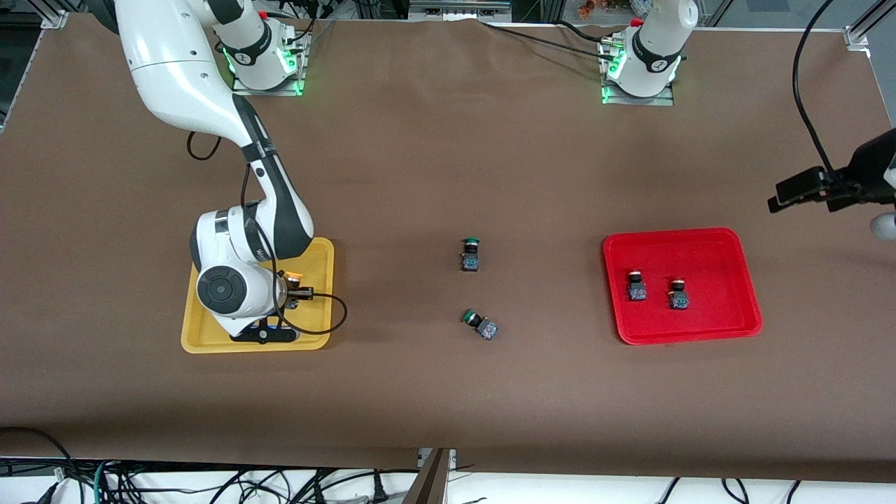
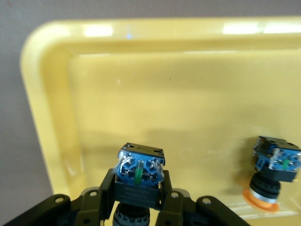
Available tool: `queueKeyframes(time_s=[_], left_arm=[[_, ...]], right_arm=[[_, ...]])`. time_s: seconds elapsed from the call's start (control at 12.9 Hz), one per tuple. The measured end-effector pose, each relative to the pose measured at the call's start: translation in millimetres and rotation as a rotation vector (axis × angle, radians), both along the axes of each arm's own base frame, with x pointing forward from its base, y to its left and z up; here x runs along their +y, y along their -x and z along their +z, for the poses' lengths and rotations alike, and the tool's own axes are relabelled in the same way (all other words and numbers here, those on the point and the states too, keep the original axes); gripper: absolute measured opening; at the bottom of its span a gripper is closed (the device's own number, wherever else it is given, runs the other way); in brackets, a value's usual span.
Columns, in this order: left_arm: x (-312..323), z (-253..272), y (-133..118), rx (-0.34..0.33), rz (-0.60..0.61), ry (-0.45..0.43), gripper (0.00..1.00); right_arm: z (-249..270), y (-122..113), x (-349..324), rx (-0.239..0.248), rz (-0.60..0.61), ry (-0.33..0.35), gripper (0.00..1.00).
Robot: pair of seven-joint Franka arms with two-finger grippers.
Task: Place red and yellow buttons in trays
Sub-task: 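Place the yellow button in the yellow tray while the left gripper withdraws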
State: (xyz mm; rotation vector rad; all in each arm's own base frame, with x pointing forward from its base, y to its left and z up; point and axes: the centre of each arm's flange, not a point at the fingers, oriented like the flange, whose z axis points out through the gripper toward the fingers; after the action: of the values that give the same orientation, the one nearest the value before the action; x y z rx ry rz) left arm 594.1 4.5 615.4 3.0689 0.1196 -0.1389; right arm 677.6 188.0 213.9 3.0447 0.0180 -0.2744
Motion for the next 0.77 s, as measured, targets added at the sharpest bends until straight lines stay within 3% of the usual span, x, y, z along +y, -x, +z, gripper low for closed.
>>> queueKeyframes(time_s=[0.15, 0.31, 0.46, 0.62, 0.77], left_arm=[[-8.4, -9.6, 12.9, 0.008, -0.005, -0.026, 1.00], [-8.5, -25.6, 22.3, -0.018, -0.003, -0.031, 1.00], [-5.7, -31.6, 28.9, -0.013, 0.000, -0.030, 1.00], [-4.8, -32.1, 30.4, -0.011, 0.000, -0.030, 1.00], [-4.7, -32.4, 30.7, -0.010, 0.000, -0.030, 1.00]], right_arm=[[-21.7, 17.7, -8.2, -0.010, 0.002, -0.004, 0.41], [-14.8, 18.9, -10.4, -0.032, 0.001, -0.010, 0.58], [25.2, 8.3, -15.4, -0.085, -0.006, -0.029, 0.80], [78.7, -0.5, -29.9, -0.101, -0.017, -0.037, 1.00], [130.7, -4.6, -49.5, -0.087, 0.015, -0.044, 1.00]])
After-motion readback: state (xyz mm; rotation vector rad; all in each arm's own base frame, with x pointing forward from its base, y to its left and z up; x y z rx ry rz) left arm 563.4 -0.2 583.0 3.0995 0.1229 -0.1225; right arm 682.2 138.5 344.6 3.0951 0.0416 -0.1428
